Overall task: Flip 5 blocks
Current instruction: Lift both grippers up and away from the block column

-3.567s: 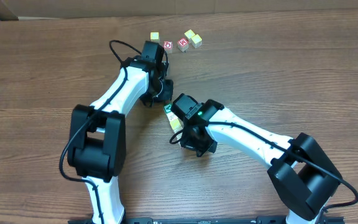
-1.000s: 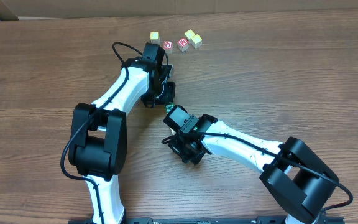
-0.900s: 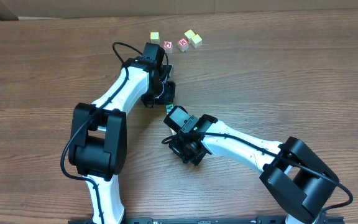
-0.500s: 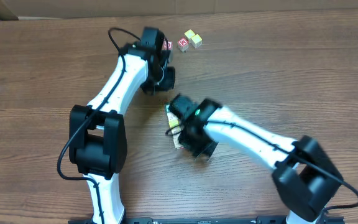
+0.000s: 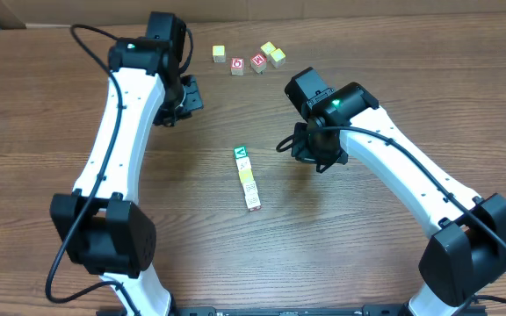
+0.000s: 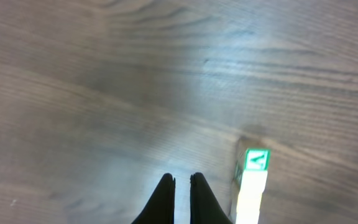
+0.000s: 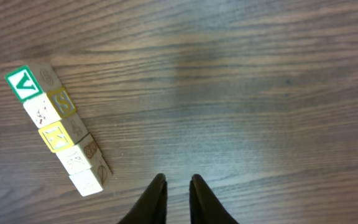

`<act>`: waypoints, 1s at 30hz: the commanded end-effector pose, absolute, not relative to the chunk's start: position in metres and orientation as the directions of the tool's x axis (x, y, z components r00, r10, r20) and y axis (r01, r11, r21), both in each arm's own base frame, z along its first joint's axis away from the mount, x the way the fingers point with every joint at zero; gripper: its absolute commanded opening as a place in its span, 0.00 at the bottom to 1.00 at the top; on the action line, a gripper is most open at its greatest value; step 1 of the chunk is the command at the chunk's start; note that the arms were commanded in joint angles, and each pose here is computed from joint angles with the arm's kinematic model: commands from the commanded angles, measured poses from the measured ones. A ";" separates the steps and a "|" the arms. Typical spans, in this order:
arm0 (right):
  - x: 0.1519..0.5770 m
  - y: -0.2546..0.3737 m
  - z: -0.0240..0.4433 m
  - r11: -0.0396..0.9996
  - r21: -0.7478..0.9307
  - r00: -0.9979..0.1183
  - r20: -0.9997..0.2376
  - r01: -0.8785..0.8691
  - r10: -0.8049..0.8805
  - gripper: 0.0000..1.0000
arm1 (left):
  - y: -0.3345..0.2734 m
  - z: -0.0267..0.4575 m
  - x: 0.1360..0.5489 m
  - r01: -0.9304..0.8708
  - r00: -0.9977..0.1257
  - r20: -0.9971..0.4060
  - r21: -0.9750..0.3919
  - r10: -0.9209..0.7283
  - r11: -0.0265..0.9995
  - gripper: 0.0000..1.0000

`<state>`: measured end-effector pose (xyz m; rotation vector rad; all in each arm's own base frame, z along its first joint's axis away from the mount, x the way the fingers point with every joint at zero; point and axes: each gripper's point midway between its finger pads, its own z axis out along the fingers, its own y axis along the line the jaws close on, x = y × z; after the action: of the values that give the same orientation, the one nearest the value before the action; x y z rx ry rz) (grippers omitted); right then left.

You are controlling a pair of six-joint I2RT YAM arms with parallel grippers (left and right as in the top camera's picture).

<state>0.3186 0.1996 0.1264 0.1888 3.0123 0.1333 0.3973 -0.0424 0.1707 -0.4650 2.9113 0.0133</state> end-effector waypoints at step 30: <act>0.376 0.148 0.140 1.000 0.015 -0.956 -0.292 0.001 0.005 1.00 | -0.013 0.249 0.332 -0.398 -0.883 -0.283 0.024 -0.375 0.917 1.00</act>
<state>0.3723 0.1482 0.1322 0.0127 2.8731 0.0217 0.3295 -0.0172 0.2475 -0.5580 2.8203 0.0982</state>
